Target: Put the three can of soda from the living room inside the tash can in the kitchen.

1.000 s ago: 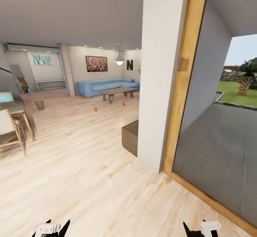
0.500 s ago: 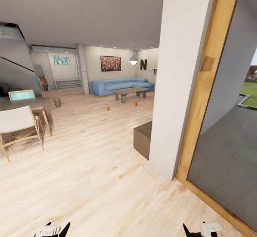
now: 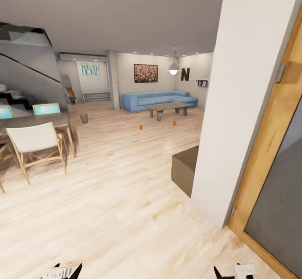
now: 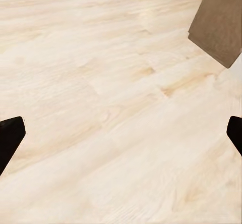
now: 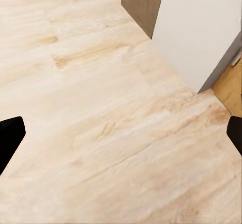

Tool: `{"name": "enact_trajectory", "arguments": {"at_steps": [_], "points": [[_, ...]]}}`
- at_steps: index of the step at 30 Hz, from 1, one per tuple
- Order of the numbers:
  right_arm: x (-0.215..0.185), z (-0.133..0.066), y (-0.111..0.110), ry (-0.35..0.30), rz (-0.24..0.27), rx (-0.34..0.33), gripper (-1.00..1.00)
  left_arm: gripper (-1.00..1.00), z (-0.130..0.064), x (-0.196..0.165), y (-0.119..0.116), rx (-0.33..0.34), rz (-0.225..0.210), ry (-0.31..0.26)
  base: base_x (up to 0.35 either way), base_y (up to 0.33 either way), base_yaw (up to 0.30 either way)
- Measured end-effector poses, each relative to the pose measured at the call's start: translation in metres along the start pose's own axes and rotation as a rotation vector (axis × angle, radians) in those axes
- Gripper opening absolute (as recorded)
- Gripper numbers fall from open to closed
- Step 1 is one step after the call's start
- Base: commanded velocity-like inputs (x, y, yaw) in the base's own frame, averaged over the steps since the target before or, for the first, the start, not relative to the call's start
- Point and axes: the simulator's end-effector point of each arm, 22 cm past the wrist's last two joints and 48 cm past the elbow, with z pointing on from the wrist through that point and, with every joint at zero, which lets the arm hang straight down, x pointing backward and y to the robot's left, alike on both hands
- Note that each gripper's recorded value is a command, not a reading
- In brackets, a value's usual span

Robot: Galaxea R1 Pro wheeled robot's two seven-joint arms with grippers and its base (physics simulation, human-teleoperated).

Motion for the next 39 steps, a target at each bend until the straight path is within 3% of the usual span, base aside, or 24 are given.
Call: {"name": "enact_trajectory", "arguments": {"at_steps": [39], "points": [[0.019, 0.001, 0.005, 0.044, -0.003, -0.011, 1.0, 1.0, 0.002, 0.014, 0.001, -0.003, -0.002, 0.036, 0.318, 0.063, 0.176]]}}
